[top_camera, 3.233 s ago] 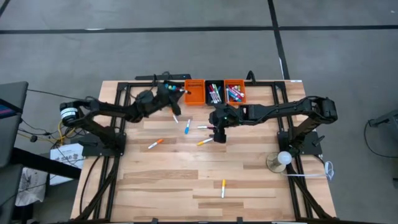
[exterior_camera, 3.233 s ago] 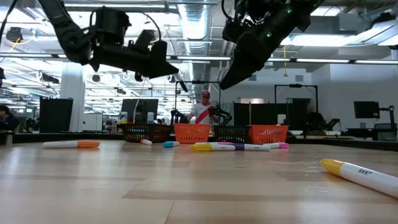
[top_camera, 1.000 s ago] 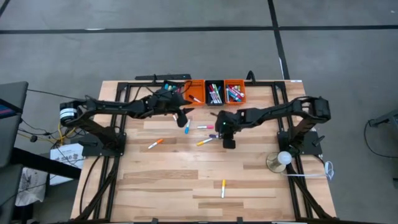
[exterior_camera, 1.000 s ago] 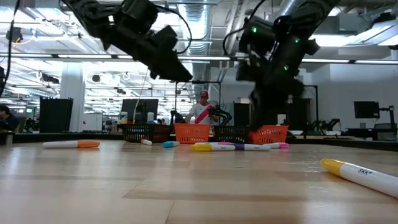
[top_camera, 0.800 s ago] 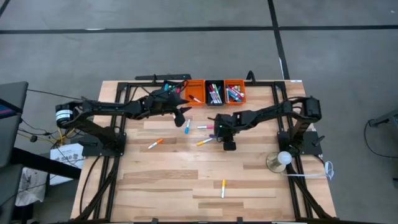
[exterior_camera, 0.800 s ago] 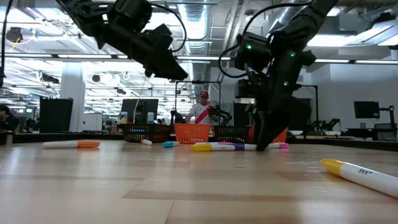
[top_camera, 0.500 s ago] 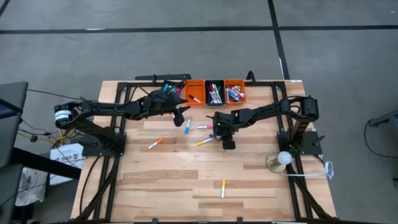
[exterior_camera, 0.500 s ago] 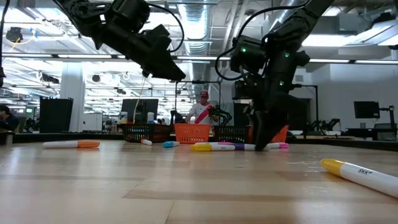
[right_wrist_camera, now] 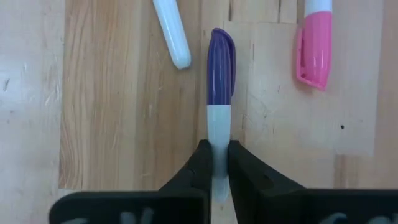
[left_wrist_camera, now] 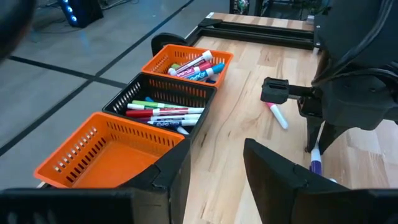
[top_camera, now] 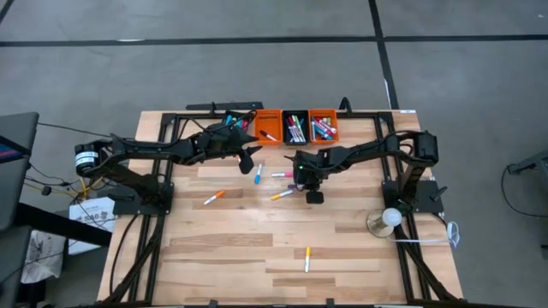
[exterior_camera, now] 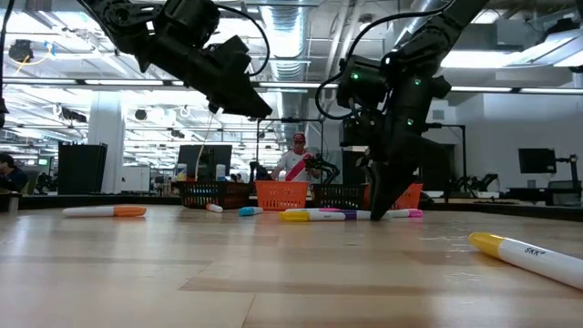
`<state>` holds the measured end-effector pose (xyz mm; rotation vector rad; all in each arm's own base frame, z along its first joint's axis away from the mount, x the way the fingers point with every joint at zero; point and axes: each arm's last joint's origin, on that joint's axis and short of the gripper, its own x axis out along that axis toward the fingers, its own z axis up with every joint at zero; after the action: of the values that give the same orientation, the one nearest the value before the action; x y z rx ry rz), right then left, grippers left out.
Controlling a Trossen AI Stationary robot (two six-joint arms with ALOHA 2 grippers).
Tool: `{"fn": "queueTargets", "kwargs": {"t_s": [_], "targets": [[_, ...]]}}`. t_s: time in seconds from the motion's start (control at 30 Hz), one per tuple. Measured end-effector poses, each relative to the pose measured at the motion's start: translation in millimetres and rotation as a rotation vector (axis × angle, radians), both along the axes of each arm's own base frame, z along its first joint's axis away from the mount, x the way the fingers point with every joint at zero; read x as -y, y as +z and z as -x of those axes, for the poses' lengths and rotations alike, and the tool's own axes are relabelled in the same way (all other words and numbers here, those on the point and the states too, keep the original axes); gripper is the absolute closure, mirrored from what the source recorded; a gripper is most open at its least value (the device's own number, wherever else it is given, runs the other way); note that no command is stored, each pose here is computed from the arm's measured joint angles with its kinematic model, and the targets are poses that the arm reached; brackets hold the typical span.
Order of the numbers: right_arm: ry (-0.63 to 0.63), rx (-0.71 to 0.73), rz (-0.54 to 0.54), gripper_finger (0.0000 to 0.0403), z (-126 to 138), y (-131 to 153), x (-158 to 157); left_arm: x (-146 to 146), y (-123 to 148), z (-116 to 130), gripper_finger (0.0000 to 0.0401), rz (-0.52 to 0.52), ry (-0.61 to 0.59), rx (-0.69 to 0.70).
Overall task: Pick & Place Markers
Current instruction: Put the small violet highlighter pen into the left orange basket
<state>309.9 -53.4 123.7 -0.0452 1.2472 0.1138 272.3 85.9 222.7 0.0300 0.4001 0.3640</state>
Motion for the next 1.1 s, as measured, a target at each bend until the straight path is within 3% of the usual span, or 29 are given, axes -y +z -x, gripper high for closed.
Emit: {"fn": "queueTargets", "kwargs": {"t_s": [0.27, 0.4, 0.53, 0.63, 0.83, 1.1], "targets": [[0.036, -0.011, 0.03, 0.0368, 9, 12, -2, 0, 0, 0, 0.0256, 0.0, 0.0, 0.0], [0.071, 0.106, 0.064, 0.0386, 9, 38, -5, 0, 0, 0, 0.0256, -0.001, -0.001, 0.0], [0.08, 0.271, 0.091, 0.0379, 5, 63, -9, 0, 1, -1, 0.0256, 0.005, -0.02, 0.006], [0.092, 0.409, 0.106, 0.0365, -1, 80, -17, 3, 1, -2, 0.0256, 0.017, -0.123, 0.009], [0.158, 0.562, 0.108, 0.0375, -9, 96, -38, 25, 4, -7, 0.0256, -0.011, -0.494, 0.051], [0.224, 0.667, 0.114, 0.0368, -14, 104, -56, 51, 11, -14, 0.0256, -0.111, -0.631, 0.119]]}}
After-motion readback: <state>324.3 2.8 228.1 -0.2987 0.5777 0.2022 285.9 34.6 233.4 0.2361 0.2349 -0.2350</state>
